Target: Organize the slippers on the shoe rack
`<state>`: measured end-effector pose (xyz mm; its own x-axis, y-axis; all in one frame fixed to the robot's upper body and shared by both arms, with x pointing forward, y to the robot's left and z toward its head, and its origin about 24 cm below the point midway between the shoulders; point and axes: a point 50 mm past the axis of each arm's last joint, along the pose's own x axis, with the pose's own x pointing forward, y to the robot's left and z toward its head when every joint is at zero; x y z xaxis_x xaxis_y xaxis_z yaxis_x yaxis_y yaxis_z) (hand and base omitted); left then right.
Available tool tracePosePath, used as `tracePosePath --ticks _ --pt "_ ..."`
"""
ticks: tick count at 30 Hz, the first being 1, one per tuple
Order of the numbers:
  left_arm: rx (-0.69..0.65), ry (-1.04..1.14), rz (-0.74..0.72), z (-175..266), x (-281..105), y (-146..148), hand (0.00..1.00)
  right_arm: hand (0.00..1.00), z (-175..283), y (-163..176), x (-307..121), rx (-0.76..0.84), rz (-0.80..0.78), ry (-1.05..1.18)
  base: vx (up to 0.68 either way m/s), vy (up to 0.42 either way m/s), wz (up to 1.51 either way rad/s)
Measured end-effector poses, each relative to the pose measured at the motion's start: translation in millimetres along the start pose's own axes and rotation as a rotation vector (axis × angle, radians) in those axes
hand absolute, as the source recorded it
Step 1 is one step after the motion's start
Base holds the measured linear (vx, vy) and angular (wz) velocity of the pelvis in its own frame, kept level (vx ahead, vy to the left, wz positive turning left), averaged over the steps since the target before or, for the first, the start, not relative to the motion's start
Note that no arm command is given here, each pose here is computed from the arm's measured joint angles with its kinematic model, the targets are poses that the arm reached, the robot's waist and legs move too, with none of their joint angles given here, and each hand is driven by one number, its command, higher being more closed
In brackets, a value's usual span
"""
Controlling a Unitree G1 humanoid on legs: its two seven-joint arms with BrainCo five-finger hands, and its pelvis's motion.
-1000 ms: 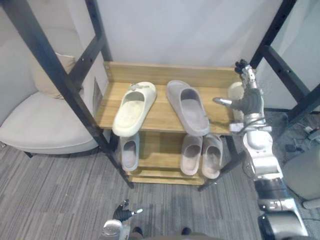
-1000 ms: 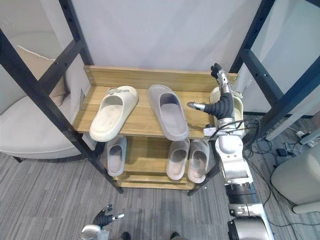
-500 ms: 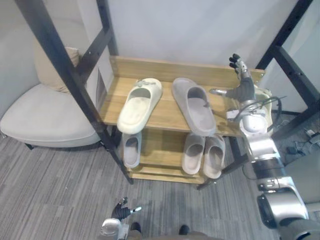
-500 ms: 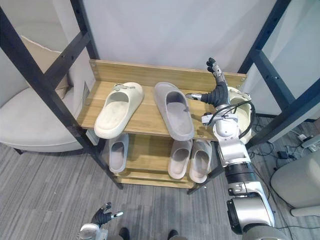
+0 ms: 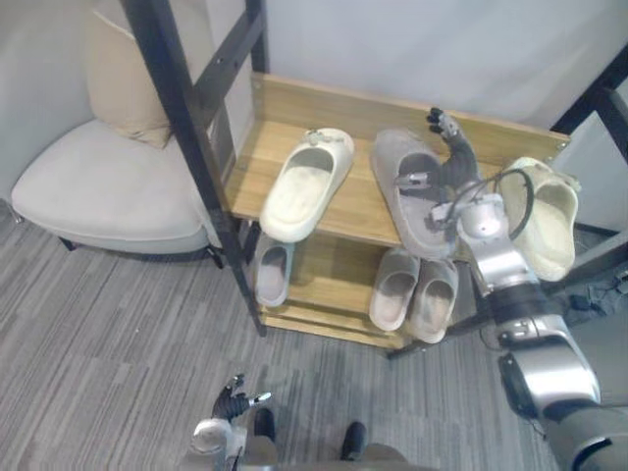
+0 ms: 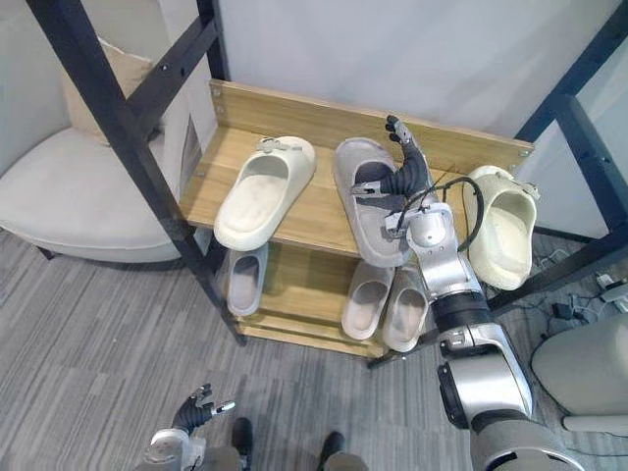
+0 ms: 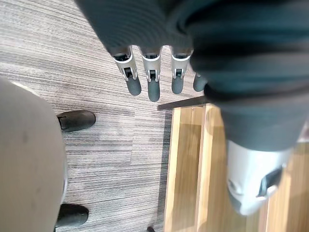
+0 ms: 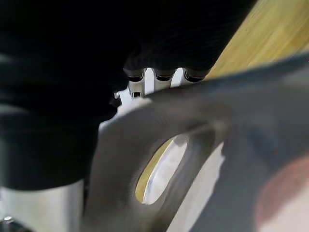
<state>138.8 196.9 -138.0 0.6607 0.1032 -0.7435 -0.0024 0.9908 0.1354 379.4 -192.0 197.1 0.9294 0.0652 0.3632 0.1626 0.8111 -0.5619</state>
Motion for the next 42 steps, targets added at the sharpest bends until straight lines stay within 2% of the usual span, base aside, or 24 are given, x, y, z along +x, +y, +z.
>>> tracePosePath --ticks 15,28,34,39,42 --pt "-0.008 -0.009 0.006 3.5 1.4 2.4 0.0 1.0 17.7 3.7 1.4 0.065 0.006 -0.082 -0.03 -0.009 -0.03" --pt "0.0 0.005 0.004 0.5 1.0 2.6 0.0 1.0 16.9 -3.7 -50.4 0.107 -0.058 -0.173 -0.02 -0.005 -0.02" --pt "0.018 0.028 0.0 -4.8 0.2 1.7 0.0 1.0 41.8 -21.0 -78.8 0.126 -0.153 -0.327 -0.01 -0.005 -0.01" --pt "0.028 0.057 -0.005 -11.7 -1.1 0.2 0.0 1.0 53.3 -11.3 -108.3 0.197 -0.148 -0.401 -0.01 -0.001 0.0" --pt "0.04 0.071 -0.018 -15.4 -1.9 -2.5 0.0 1.0 53.2 5.4 -128.4 0.266 -0.073 -0.393 -0.01 -0.002 0.0"
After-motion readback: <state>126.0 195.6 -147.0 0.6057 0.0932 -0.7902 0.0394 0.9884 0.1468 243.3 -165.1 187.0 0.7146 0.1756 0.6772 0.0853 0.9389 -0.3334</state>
